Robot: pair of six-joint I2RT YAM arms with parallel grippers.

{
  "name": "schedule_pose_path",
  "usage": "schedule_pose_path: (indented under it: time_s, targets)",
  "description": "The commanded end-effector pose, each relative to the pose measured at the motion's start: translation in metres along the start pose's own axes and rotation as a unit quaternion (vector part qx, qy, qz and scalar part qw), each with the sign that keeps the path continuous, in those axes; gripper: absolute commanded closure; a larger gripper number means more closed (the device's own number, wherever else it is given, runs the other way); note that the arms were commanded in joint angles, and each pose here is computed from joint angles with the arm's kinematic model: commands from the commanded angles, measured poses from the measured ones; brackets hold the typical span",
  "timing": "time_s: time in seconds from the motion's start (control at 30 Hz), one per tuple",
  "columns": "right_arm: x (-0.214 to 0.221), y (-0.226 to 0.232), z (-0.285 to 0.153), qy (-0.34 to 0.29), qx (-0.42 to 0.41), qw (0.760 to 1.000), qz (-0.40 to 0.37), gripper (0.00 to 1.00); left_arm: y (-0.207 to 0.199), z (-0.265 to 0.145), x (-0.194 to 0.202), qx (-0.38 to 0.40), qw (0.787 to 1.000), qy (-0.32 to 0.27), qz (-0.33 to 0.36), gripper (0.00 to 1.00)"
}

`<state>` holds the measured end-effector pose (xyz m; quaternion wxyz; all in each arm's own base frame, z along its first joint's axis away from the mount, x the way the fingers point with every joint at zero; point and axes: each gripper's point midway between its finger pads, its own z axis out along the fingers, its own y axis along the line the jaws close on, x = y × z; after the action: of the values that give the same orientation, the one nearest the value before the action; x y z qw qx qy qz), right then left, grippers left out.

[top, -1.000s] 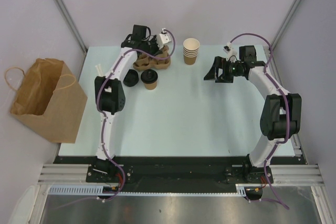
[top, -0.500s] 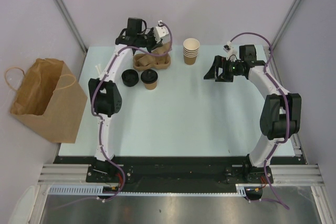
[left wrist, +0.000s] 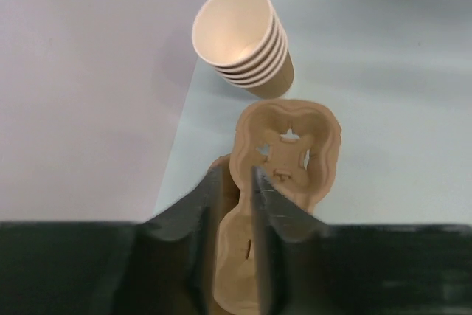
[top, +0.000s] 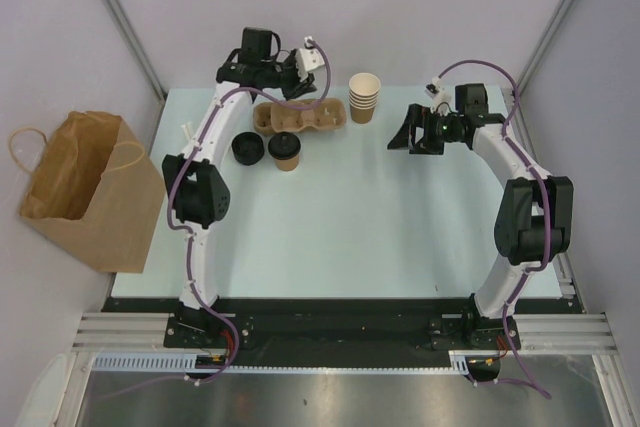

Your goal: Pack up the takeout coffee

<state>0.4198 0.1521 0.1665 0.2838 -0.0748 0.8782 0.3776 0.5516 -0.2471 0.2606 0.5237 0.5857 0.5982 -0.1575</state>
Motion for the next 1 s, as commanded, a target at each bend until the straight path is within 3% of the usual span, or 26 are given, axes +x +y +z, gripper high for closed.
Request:
schedule_pose_path:
  time_s: [0.0, 0.07, 0.13, 0.43, 0.97]
  targets:
    - [-0.021, 0.008, -0.002, -0.022, -0.005, 0.999, -0.025, 0.01, -0.019, -0.015, -0.014, 0.037, 0.999, 0.002, 0.031, 0.57]
    - [-0.020, 0.008, -0.001, -0.021, -0.005, 0.999, -0.027, 0.01, -0.031, -0.013, -0.003, 0.059, 0.997, 0.019, 0.035, 0.36]
    - [-0.020, 0.008, -0.001, -0.022, -0.005, 0.999, -0.026, 0.01, -0.035, -0.009, 0.011, 0.061, 0.997, 0.046, 0.029, 0.25]
    - [-0.021, 0.006, 0.000, -0.021, -0.004, 0.999, -0.024, 0.01, -0.054, 0.009, 0.048, 0.073, 0.990, 0.111, 0.047, 0.29]
    - [-0.021, 0.001, -0.001, -0.020, -0.001, 1.000, -0.020, 0.01, -0.049, 0.033, 0.108, 0.018, 0.973, 0.225, 0.048, 0.39]
